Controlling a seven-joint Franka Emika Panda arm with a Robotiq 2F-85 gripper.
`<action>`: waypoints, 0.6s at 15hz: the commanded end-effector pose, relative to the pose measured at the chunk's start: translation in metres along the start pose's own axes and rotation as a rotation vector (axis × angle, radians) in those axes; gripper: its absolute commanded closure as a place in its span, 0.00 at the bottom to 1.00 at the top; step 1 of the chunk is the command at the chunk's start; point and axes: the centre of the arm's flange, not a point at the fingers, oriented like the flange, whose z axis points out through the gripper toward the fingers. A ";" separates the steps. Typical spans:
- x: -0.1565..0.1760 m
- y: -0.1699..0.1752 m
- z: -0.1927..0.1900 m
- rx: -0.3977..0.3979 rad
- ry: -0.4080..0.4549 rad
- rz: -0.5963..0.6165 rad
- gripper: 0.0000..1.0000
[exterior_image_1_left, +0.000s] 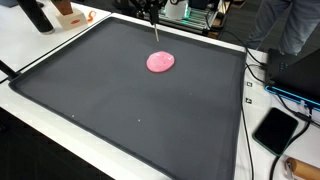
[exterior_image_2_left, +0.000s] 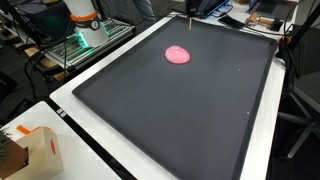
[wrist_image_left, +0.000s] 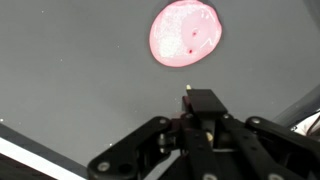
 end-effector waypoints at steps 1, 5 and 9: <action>-0.015 0.035 0.009 0.138 0.024 0.006 0.97; -0.032 0.062 0.026 0.256 0.055 0.019 0.97; -0.044 0.082 0.047 0.344 0.059 0.038 0.97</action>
